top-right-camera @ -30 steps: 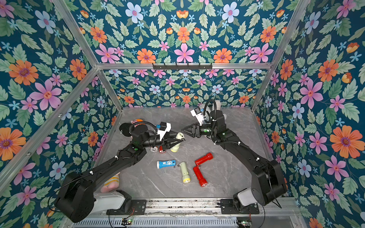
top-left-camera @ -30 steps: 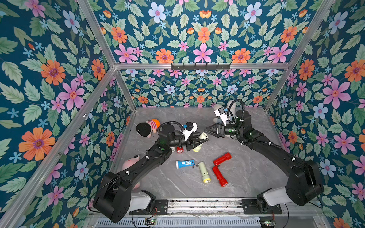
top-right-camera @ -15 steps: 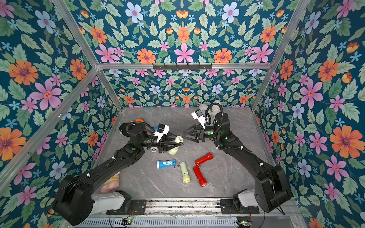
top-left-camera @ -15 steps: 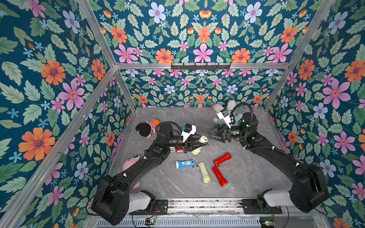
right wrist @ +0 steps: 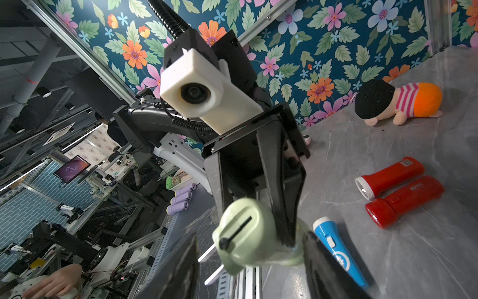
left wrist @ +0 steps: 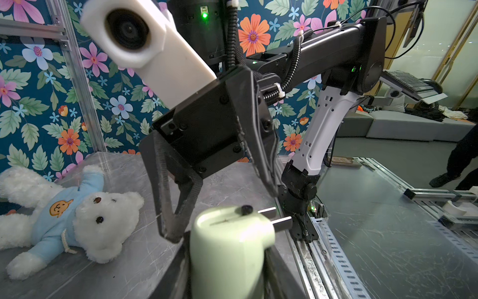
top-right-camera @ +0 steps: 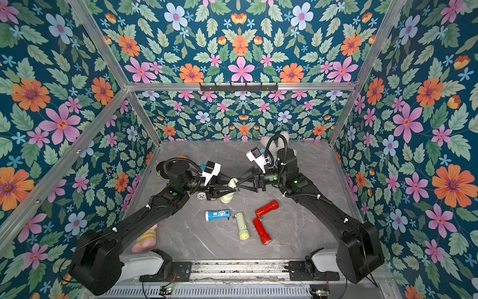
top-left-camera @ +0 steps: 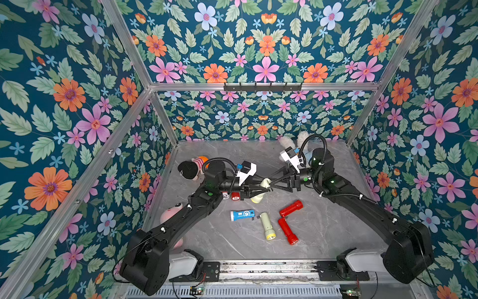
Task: Close the plug at the bottom of the flashlight
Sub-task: Close the plug of the flashlight.
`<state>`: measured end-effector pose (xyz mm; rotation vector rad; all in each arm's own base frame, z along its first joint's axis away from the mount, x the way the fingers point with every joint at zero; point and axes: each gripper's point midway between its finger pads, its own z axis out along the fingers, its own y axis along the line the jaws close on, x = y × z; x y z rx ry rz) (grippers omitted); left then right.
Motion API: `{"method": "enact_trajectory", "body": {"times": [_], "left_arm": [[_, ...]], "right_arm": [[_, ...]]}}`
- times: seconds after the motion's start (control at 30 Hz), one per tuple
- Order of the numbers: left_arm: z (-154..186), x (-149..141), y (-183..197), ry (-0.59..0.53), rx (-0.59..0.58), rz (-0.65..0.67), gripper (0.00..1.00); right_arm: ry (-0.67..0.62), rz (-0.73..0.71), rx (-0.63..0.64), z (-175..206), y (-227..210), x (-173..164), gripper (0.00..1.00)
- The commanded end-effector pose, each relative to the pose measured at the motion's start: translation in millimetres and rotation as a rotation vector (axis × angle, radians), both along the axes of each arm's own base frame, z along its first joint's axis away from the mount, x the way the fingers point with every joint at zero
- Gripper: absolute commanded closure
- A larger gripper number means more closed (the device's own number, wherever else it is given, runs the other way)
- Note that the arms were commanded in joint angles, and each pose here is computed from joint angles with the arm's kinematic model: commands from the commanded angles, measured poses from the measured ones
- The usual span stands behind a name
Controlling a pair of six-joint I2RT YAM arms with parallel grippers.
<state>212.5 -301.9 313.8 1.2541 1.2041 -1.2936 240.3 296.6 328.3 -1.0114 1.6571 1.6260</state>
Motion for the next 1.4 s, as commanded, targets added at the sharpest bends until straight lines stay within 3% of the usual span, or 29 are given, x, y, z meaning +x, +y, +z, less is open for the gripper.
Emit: {"method": "enact_trajectory", "body": {"times": [0.0,0.73,1.07,1.37], "left_arm": [[8,-5,1,-0.038,-0.024,-0.020,1.00],[12,-8,2,-0.038,-0.032,-0.028,1.00],[14,-10,3,-0.036,-0.036,-0.031,1.00],[15,-11,4,-0.032,-0.034,-0.031,1.00]], "right_arm": [[-0.038,0.010,0.017,5,2,1,0.42],[0.007,0.076,0.031,-5,13,2,0.55],[0.055,0.102,0.034,-14,20,8,0.79],[0.111,0.071,-0.009,-28,25,21,0.88]]}}
